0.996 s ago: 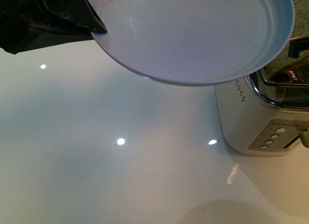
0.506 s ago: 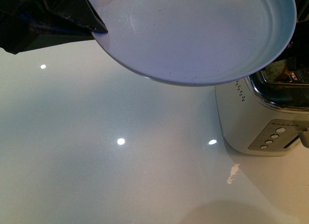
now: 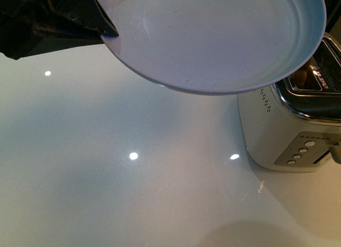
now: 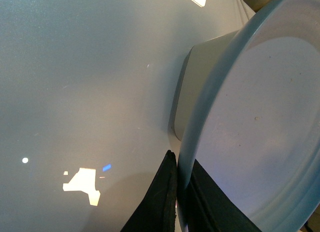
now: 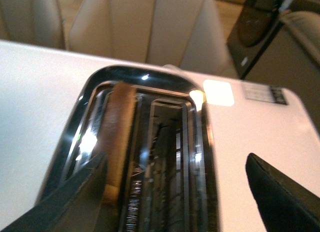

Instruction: Left arm holds plate, right arm toasts bread

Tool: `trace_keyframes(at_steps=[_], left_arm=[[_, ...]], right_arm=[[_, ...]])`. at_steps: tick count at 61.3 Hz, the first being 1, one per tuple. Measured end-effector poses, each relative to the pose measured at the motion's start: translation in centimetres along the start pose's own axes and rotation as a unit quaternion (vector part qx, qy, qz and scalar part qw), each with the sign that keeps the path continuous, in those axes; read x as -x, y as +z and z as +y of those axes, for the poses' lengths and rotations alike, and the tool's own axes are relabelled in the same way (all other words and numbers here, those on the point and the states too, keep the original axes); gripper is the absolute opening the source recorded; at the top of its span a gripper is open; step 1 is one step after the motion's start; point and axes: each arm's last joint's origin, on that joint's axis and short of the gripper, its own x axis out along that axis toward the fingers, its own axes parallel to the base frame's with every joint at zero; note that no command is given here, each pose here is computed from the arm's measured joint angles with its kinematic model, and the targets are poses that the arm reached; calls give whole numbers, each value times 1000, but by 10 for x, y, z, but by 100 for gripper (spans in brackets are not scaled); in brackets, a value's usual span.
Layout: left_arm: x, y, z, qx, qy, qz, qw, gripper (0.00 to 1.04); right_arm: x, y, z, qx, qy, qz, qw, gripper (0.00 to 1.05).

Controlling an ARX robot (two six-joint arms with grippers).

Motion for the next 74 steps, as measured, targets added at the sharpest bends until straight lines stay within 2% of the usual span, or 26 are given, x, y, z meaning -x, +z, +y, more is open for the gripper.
trace_keyframes(at_steps=[2,10,13,18,20,27,44,74], left_arm=[[0,0,0,0,0,0,1000,3],[0,0,0,0,0,0,1000,3],[0,0,0,0,0,0,1000,3],[0,0,0,-1,-1,0,1000,3],[0,0,-1,-1,-2,0,1000,3],[2,0,-1,-1,-2,-2,1000,3],[2,0,-1,-1,-3,-2,1000,3],[2,0,-1,-1,-3,-2,1000,3]], right_arm=[[8,-2,-6,-2,-10,-6,1000,97],[34,-17,-25,-8,-43,-7,999,96],[36,-21,-27,-18,-35,-15,999,94],[44,-24,-26,-57,37,-88,994,80],[50,-25,-25,-67,59,-107,990,72],[67,-27,-28,-83,58,-116,988,45],[88,-33,-30,-85,59,-115,988,2],[115,-33,-33,-88,58,-124,987,2]])
